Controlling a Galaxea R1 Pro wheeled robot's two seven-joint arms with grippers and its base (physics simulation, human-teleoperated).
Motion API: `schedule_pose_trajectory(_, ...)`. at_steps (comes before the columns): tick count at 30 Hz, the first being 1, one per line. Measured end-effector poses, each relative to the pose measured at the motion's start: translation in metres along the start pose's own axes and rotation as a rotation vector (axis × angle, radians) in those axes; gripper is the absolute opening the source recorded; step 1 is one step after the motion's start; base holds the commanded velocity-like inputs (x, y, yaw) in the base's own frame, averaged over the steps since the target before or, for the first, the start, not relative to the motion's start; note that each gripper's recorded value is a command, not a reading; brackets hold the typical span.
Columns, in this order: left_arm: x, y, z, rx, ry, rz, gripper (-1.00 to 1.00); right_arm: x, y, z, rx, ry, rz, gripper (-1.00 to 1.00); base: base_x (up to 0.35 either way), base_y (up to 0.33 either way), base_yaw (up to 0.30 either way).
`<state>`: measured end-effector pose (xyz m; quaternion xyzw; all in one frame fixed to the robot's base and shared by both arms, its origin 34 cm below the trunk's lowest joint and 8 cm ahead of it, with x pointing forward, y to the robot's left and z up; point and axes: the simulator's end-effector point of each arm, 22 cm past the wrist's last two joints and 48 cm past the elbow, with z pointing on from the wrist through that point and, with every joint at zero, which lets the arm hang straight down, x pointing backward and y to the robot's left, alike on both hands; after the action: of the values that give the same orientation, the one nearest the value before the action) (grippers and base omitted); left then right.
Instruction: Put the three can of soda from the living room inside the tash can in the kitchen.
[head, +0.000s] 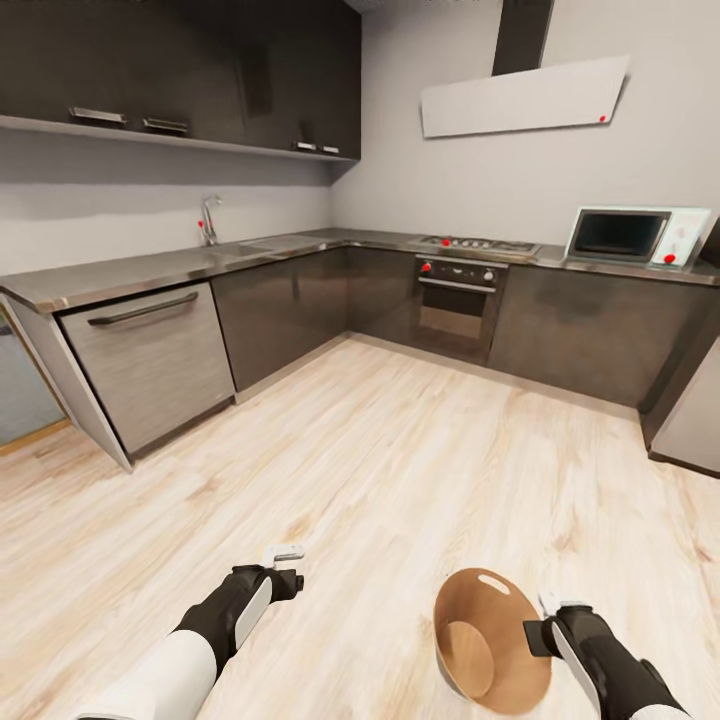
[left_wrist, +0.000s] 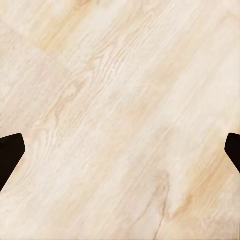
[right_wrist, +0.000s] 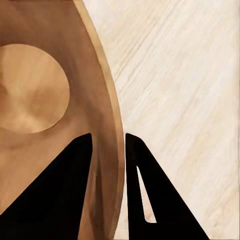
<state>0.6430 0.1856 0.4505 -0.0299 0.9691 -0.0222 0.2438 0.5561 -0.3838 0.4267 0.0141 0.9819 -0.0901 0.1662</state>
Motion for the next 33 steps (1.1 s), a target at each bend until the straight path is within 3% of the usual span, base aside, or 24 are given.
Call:
schedule_pose_trajectory(2, -0.003, 0.0, -0.003, 0.0, 0.0, 0.0, 1.0, -0.015, 0.0, -0.011, -0.003, -0.012, 0.005, -1.0, 0.0, 0.0, 0.0)
schedule_pose_trajectory(7, -0.009, -0.001, -0.012, 0.0, 0.0, 0.0, 1.0, -0.066, 0.004, -0.062, -0.015, -0.041, 0.008, -1.0, 0.0, 0.0, 0.0)
schedule_pose_trajectory(11, -0.014, -0.002, -0.018, 0.0, 0.0, 0.0, 1.0, -0.081, 0.002, -0.083, -0.01, -0.046, 0.002, -1.0, 0.0, 0.0, 0.0)
schedule_pose_trajectory(33, -0.04, -0.004, -0.053, 0.0, 0.001, 0.001, 1.0, -0.086, -0.001, -0.125, -0.016, -0.037, -0.008, -1.0, 0.0, 0.0, 0.0)
